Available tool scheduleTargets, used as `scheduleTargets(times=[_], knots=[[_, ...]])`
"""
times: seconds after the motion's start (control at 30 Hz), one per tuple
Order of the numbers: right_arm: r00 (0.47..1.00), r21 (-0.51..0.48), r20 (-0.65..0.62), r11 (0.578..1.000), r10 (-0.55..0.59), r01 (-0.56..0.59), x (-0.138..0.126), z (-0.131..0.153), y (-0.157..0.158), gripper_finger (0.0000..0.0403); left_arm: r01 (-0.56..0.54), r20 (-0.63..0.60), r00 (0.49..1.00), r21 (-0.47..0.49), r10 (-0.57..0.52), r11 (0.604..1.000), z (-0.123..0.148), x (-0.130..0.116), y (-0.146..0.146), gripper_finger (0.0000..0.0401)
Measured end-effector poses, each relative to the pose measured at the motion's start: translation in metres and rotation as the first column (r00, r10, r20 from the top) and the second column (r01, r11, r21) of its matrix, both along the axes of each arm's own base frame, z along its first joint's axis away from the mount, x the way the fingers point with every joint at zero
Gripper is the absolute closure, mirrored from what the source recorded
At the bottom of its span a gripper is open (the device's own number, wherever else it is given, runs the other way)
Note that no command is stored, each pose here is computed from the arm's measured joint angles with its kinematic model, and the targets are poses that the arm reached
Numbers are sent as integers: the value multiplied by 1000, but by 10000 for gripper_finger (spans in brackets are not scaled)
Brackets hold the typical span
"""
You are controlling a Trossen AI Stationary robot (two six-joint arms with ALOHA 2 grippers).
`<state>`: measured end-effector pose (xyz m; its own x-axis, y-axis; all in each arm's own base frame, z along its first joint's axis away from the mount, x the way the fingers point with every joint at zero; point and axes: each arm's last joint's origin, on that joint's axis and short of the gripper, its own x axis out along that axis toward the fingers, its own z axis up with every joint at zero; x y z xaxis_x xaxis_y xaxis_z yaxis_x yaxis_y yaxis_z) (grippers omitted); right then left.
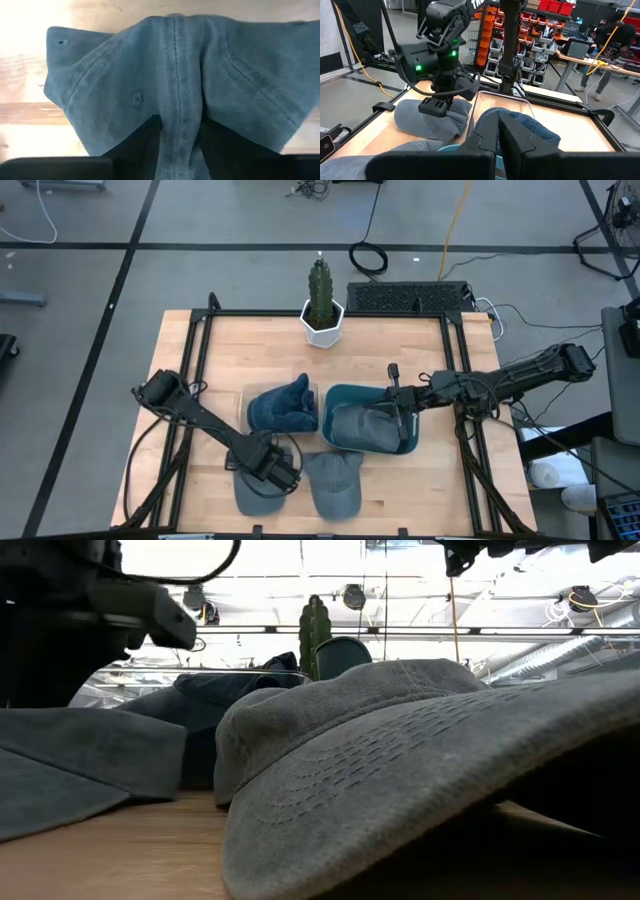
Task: Pick & Place hat
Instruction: Put the left gray cap into the blue bin
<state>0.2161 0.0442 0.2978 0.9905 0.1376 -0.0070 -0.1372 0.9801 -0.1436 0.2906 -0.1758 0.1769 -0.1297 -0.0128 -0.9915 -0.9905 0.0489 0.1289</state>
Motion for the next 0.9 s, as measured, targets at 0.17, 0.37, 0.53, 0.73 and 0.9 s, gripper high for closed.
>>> scheduleTargets(times=[0.17,0.37,0.53,0.73,0.9], knots=[[1000,0,1,1000,0,0,0,0,0,399,65,12,998,-45,-64,997,1,4,2,308],[1000,0,1,1000,0,0,0,0,0,399,131,27,991,-56,-130,990,3,6,3,390],[1000,0,0,1000,0,0,0,0,0,399,243,71,969,-83,-238,966,13,8,1,392],[1000,-2,0,1000,0,0,0,0,0,399,426,187,893,-60,-409,903,47,18,-13,396],[1000,-3,-1,1000,0,0,0,0,0,399,575,227,802,-46,-552,817,78,17,-26,397]])
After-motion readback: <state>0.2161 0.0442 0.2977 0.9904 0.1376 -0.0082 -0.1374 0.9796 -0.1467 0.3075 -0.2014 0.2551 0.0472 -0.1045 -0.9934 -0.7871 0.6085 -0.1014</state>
